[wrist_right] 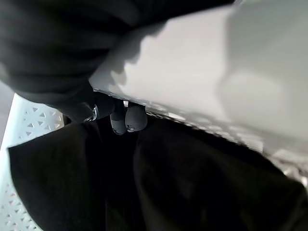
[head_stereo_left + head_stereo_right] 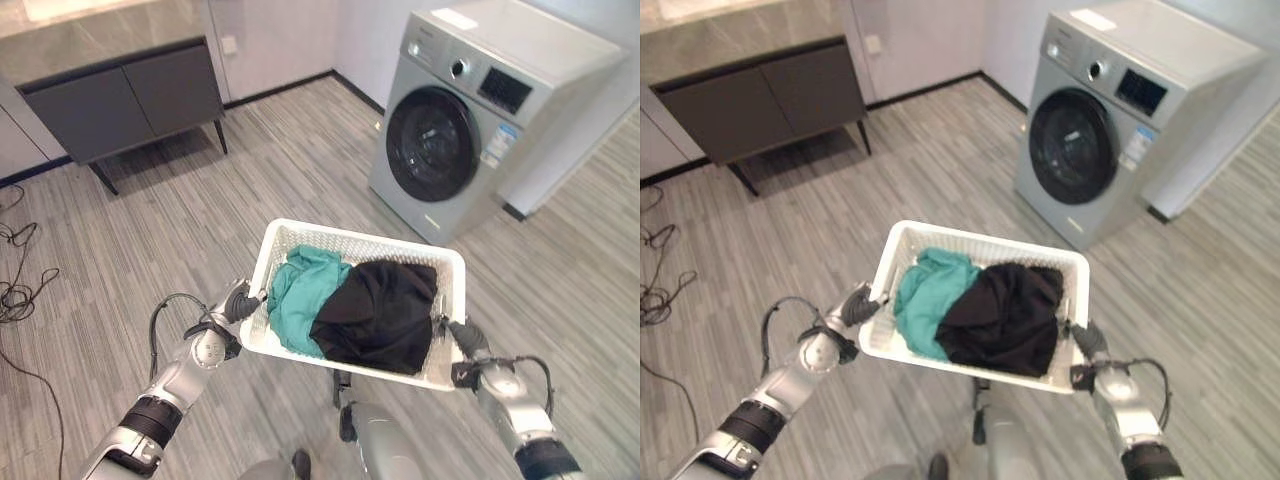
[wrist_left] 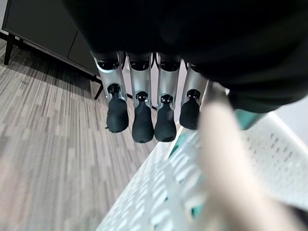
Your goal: Grab the laundry basket,head to the washer,open it,put in the laundry and shut it.
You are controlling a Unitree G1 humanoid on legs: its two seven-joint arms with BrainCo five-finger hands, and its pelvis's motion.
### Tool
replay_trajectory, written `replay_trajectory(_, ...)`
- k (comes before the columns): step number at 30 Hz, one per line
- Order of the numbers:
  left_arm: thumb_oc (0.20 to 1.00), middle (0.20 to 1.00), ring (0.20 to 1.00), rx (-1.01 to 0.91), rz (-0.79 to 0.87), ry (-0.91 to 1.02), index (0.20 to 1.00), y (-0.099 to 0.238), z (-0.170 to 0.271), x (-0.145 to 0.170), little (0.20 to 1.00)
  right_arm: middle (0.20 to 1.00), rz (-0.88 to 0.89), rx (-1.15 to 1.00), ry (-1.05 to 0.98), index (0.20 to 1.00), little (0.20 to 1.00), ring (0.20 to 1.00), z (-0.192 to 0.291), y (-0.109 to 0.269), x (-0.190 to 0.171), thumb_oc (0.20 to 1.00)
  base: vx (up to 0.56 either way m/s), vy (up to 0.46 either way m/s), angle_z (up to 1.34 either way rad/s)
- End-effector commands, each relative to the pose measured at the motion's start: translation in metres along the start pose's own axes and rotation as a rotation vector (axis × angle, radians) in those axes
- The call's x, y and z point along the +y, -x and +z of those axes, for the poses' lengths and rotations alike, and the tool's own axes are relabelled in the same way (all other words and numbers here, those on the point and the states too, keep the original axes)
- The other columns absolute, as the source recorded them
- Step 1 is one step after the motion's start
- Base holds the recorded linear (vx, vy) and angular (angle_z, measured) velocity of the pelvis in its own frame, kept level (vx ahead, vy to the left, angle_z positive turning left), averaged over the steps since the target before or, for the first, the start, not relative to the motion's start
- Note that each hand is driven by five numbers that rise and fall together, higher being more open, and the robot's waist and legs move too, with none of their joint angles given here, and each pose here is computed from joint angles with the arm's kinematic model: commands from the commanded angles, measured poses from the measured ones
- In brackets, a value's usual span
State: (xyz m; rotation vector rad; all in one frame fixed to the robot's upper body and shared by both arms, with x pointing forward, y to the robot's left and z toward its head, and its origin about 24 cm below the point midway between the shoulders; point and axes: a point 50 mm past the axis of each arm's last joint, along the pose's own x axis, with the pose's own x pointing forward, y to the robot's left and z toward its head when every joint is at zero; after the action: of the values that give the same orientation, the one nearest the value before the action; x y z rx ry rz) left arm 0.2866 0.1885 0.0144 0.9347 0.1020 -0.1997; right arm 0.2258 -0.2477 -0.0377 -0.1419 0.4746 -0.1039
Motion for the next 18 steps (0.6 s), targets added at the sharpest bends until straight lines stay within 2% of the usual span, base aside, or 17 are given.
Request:
replay_trajectory(1,0.2,0.2,0.2,0.078,0.222,-0.069,0.2,-0.004,-0.024,0.063,0.2,0.2,-0.284,-0.137,0.013,0.2,0.2,0.2,0.037,0.001,-0.078,0.2,0.39,-0.195,0.15)
replay_trajectory(5,0.2,0.2,0.2,0.137,0.258,-0.017,0.2,0.005,-0.039,0.067,0.2,0.2,-0.32,-0.135,0.002,0.2,0.2,0.2,0.038,0.001,-0.082,0.2,0.26,-0.156,0.1)
replay_trajectory(9,0.2,0.2,0.2,0.186,0.299,0.014,0.2,0.013,-0.051,0.069,0.2,0.2,-0.319,-0.159,0.002,0.2,0.2,0.2,0.043,0.003,-0.083,0.2,0.25,0.032,-1.08)
replay_trajectory(18,0.2,0.2,0.2,0.235,0.458,-0.005,0.2,0.028,-0.067,0.104,0.2,0.2,-0.402,-0.272,0.064,0.2,0.2,0.2,0.065,0.02,-0.104,0.2,0.28,0.125,-0.78)
